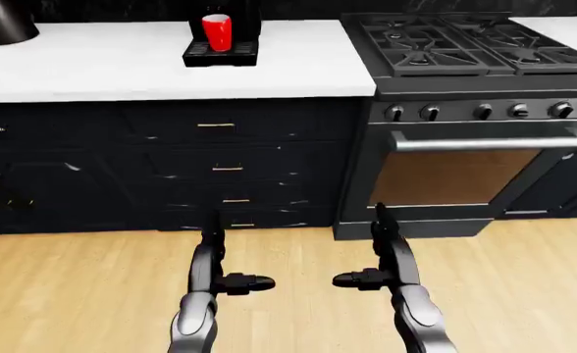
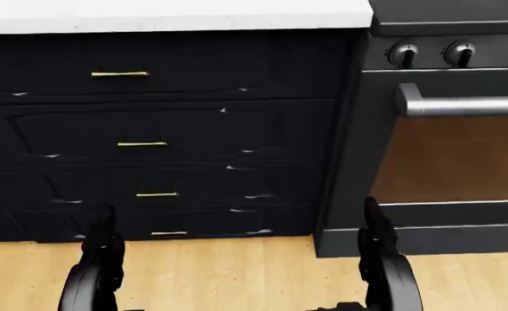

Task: Pick the mug from under the coffee machine dispenser and place it on the counter.

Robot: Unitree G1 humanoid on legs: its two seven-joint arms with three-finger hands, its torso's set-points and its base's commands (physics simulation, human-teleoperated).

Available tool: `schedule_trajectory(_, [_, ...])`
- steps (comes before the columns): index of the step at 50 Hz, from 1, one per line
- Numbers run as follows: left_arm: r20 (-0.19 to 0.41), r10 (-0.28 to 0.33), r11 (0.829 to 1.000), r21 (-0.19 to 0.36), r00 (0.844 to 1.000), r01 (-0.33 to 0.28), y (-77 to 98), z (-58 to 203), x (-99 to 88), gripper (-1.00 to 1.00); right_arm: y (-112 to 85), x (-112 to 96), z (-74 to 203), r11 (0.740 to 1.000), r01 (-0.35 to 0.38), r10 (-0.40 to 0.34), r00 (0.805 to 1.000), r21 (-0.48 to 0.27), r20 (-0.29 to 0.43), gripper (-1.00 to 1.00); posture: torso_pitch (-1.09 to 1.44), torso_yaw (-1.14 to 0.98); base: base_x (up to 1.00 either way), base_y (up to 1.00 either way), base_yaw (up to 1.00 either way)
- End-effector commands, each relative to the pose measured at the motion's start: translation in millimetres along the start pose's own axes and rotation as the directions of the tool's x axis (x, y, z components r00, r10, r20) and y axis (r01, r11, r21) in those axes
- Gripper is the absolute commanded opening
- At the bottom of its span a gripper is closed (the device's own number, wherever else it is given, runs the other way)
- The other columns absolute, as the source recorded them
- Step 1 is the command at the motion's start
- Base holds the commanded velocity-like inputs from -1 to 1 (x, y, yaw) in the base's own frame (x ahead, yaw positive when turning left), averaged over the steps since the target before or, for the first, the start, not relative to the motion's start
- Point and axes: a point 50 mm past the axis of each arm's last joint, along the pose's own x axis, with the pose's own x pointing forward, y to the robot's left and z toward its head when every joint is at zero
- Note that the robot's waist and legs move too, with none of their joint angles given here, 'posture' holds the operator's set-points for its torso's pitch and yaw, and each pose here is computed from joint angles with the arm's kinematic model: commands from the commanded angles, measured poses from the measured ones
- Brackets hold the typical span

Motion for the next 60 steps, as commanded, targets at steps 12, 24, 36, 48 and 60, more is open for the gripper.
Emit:
schedule_trajectory(12, [0.251, -0.003, 0.999, 0.049, 0.968, -0.01, 8.5, 62, 0.0, 1.0, -4.5, 2, 77, 1.0, -0.007, 0.013, 0.961, -0.022, 0.278, 1.0, 0.0, 0.0, 0.0, 0.0, 0.0])
schedule_trajectory(24, [0.363, 0.037, 0.998, 0.026, 0.931, -0.05, 27.7, 125, -7.8, 1.0, -25.2, 6, 129, 1.0, -0.008, 0.005, 0.934, 0.006, 0.356, 1.0, 0.0, 0.0, 0.0, 0.0, 0.0])
schedule_trajectory(36, [0.477, 0.153, 0.985, -0.009, 0.866, -0.17, 69.0, 185, -13.2, 1.0, -74.6, 4, 214, 0.992, 0.108, -0.127, 0.855, 0.066, 0.502, 1.0, 0.0, 0.0, 0.0, 0.0, 0.0])
schedule_trajectory(48, [0.576, 0.222, 0.967, -0.025, 0.787, -0.254, 98.3, 246, -36.4, 1.0, -129.0, -13, 285, 0.973, 0.193, -0.229, 0.765, 0.125, 0.602, 1.0, 0.0, 0.0, 0.0, 0.0, 0.0])
schedule_trajectory(60, [0.593, 0.241, 0.96, -0.03, 0.768, -0.278, 105.8, 256, -40.8, 1.0, -135.6, -17, 296, 0.971, 0.232, -0.218, 0.745, 0.062, 0.63, 1.0, 0.0, 0.0, 0.0, 0.0, 0.0])
